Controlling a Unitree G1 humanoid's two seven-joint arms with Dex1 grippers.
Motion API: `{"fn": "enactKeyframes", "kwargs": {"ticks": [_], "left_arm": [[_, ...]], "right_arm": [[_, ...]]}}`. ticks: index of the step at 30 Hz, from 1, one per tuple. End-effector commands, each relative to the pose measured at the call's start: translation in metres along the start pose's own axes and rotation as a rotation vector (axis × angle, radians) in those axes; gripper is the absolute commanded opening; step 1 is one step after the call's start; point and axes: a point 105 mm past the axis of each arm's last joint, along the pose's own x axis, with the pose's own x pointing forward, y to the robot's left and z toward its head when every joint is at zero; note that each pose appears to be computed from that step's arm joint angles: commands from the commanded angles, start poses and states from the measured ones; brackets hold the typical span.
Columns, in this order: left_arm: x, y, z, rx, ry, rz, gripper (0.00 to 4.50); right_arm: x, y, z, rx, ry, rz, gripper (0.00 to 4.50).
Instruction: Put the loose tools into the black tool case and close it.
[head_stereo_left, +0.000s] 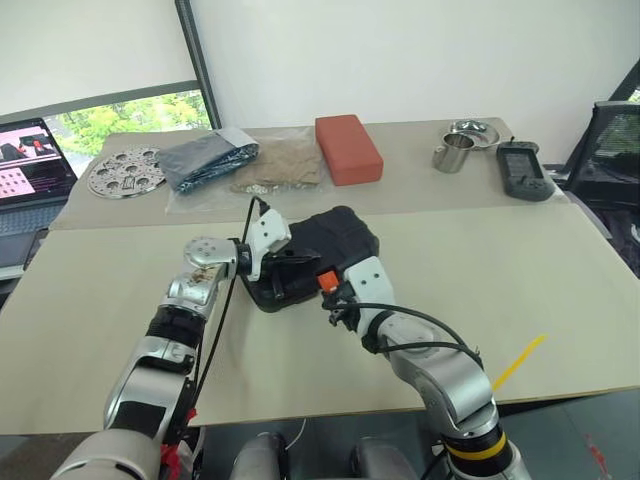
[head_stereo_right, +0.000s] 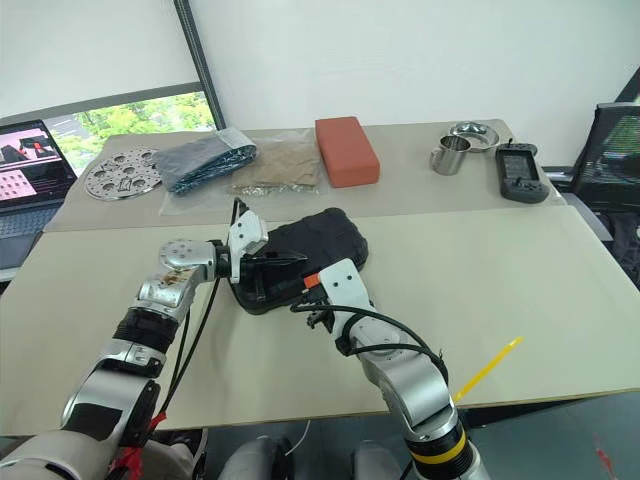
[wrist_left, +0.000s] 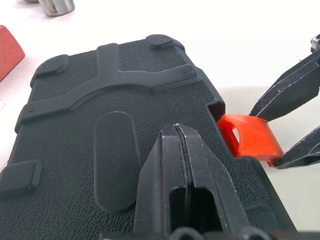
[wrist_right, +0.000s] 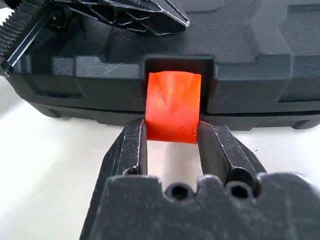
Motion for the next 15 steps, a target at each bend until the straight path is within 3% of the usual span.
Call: {"fn": "enactKeyframes", "kwargs": {"ticks": [1,5,7,9,15], "left_arm": [[0.000,-0.013,-0.029,-0.083,0.076,-0.031,0.00],[0.000,-0.012,-0.028,-0.081,0.079,-0.031,0.00],[0.001,-0.012,-0.028,-0.080,0.081,-0.031,0.00],[0.001,-0.012,-0.029,-0.081,0.081,-0.031,0.00],[0.001,-0.014,-0.032,-0.089,0.082,-0.029,0.00]], "right_arm": [[-0.003,0.001,0.026,-0.008,-0.129,-0.003,1.18],[-0.002,0.003,0.024,-0.008,-0.120,0.013,1.18],[-0.002,0.003,0.023,-0.002,-0.116,0.018,2.18],[-0.006,0.002,0.022,0.003,-0.106,0.030,2.66],[-0.021,-0.005,0.024,0.007,-0.093,0.051,2.66]]}}
